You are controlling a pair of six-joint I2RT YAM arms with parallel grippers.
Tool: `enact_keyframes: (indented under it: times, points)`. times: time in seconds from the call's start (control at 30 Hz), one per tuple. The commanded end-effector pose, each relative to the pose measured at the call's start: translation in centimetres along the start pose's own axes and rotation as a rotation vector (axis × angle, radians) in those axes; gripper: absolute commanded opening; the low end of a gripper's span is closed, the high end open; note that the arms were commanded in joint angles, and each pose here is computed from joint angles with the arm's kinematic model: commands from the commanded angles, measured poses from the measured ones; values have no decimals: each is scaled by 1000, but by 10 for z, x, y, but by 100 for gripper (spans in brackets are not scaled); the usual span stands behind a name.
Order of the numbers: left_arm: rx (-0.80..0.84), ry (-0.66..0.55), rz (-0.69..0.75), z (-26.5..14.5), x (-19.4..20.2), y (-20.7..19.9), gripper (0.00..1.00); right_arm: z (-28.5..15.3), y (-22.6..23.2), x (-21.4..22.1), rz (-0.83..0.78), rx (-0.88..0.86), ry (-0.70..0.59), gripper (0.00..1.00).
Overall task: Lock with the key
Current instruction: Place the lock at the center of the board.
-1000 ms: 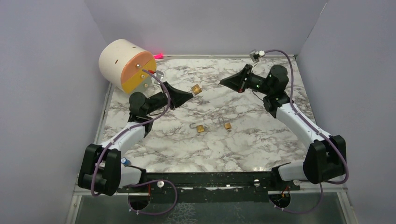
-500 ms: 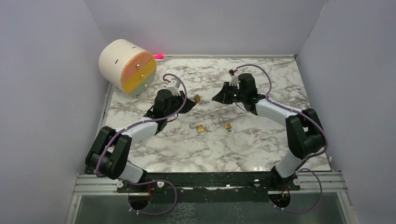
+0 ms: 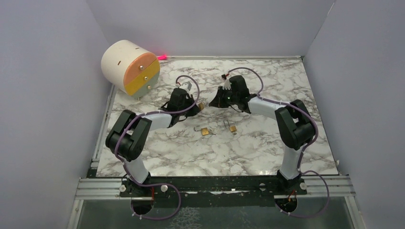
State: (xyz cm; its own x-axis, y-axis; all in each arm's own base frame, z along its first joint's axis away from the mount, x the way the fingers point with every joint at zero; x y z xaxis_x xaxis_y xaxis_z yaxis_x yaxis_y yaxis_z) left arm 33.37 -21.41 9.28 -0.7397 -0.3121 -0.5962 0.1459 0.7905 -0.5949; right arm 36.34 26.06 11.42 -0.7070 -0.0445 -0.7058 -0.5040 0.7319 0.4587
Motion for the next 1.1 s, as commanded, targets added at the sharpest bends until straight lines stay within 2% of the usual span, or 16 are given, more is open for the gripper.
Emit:
enact_keyframes:
  times: [0.0,0.17,0.3,0.43,0.57,0.6,0.67,0.7,0.9,1.07]
  points:
    - [47,7,19,11,-7,-10,0,16,-2,0,-8,-4,21,1]
    - [40,22,13,16,-6,-9,0,28,-7,-1,-13,14,41,8]
    - [38,38,17,21,-6,-9,12,34,-9,-3,-24,18,44,14]
    - [27,43,22,22,-7,-7,21,34,-10,-8,-44,34,36,32]
    - [25,45,30,19,-11,-7,38,33,-10,-11,-66,45,29,47]
    - [30,47,34,18,-12,-7,42,32,-9,-12,-72,46,29,47]
    - [36,38,52,13,-18,-9,60,28,-8,-16,-84,46,13,52]
    - [33,30,59,9,-21,-9,66,26,-7,-18,-88,48,5,52]
    - [15,-49,77,-26,-53,-14,72,-10,8,-30,-114,58,-74,53]
    - [-19,-125,66,-68,-81,-2,77,-41,31,-4,-171,62,-61,55]
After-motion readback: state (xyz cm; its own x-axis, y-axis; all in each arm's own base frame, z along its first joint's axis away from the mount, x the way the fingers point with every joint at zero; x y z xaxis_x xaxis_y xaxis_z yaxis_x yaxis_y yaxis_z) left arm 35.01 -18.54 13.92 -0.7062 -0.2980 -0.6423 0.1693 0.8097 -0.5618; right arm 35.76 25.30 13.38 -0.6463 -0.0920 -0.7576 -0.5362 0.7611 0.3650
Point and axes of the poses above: each gripper's point midway between its finger pads, its own z axis out along the fingers, its own y axis along the line the jaws close on, x = y × z, the point moved 6 cm from there along -z, back along the fingers, and after that the axes turned 7 degrees about -z, right-handed, at the moved point
